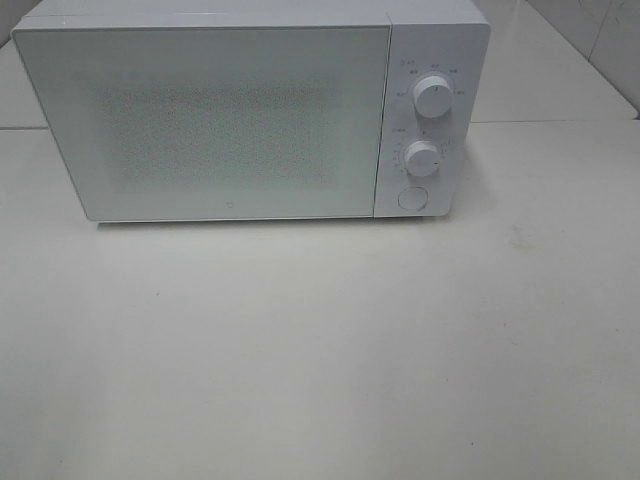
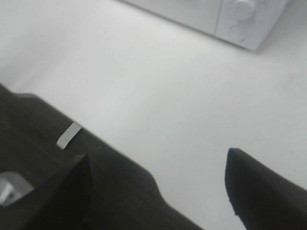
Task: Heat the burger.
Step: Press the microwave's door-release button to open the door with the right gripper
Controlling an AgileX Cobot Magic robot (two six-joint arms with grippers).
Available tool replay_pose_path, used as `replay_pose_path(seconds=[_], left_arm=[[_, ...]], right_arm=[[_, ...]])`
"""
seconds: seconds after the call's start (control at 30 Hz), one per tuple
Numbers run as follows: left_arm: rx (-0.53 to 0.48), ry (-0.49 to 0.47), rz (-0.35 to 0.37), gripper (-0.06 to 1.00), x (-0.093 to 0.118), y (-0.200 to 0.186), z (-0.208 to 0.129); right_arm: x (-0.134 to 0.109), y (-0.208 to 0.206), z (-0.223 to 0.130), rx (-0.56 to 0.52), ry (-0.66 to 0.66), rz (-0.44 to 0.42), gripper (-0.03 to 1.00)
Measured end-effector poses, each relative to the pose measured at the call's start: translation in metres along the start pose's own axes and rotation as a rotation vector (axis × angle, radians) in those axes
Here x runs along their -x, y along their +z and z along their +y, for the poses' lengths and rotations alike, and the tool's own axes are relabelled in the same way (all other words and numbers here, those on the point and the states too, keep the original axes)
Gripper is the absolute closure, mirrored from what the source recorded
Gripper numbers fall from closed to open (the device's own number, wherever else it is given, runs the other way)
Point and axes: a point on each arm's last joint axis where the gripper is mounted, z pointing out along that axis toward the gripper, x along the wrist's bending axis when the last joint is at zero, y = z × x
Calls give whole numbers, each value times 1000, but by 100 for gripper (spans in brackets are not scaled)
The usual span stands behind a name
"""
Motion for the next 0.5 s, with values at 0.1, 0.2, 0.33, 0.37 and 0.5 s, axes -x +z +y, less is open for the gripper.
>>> replay_pose_path(seconds=[0.1, 0.2, 0.33, 0.37, 0.5], left_arm=[[0, 0, 0, -3, 0, 0, 0], [0, 0, 0, -3, 0, 0, 0], [0, 0, 0, -3, 0, 0, 0], [0, 0, 0, -3, 0, 0, 0], [0, 0, 0, -3, 0, 0, 0]], right_arm=[[0, -13, -10, 82, 29, -87, 22], [-2, -23, -19, 149, 44, -150, 22], [-5, -29, -26, 196, 53, -182, 22], [-7, -32, -31, 220, 60, -204, 22], [-7, -18, -49, 217, 91, -251, 22]])
